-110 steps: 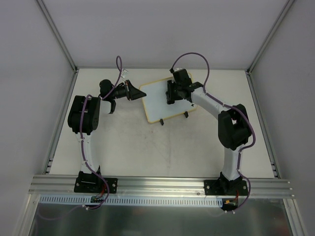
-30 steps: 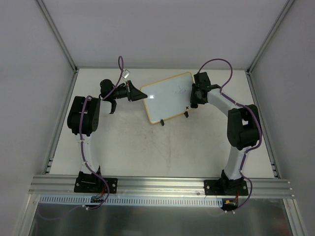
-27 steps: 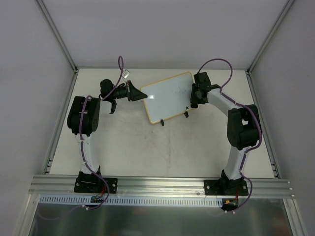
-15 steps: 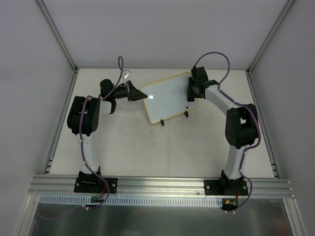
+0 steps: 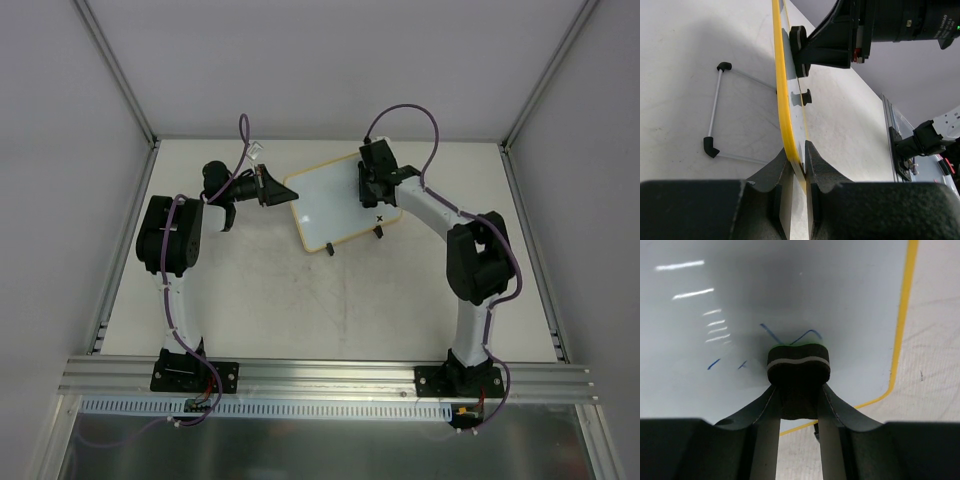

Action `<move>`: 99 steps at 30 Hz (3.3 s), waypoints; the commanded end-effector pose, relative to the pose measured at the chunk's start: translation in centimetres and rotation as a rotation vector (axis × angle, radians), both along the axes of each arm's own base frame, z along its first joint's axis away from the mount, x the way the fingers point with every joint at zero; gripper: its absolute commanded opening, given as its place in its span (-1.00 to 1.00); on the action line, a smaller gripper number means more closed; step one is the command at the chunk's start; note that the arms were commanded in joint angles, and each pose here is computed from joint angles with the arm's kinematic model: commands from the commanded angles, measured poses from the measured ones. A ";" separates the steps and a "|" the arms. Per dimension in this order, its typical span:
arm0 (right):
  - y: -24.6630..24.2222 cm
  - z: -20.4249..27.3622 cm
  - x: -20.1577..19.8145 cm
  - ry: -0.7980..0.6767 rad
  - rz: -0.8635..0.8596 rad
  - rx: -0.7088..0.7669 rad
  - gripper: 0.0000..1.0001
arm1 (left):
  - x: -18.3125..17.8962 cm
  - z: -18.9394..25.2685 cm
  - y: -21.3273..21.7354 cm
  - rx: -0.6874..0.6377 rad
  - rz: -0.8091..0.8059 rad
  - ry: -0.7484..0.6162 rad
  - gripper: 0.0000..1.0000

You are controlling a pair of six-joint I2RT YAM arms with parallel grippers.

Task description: Erase the whiteboard

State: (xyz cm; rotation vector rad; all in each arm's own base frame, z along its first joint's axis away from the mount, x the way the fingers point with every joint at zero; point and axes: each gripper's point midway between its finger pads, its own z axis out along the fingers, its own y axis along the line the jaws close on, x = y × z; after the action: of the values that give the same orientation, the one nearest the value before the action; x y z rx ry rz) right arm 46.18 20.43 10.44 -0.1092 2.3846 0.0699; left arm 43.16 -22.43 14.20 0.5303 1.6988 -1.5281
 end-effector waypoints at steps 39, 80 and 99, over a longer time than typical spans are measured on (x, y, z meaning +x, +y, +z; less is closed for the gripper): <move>-0.5 2.3 3.6 -0.043 0.012 0.206 -0.99 | -1.4 3.1 -0.5 0.013 -0.074 -0.240 -1.00; 7.3 2.3 0.9 0.013 0.185 0.230 -0.99 | -1.3 3.2 -0.5 0.014 -0.076 -0.241 -1.00; 7.9 3.0 0.4 0.031 0.209 0.274 -0.99 | -1.4 3.2 -0.5 0.014 -0.076 -0.241 -1.00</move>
State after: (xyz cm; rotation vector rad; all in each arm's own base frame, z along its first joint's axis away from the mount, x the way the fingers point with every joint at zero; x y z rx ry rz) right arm 46.13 28.24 13.29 -0.2433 2.3703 0.4567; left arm 43.22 -22.16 14.13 0.5134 1.7051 -1.5177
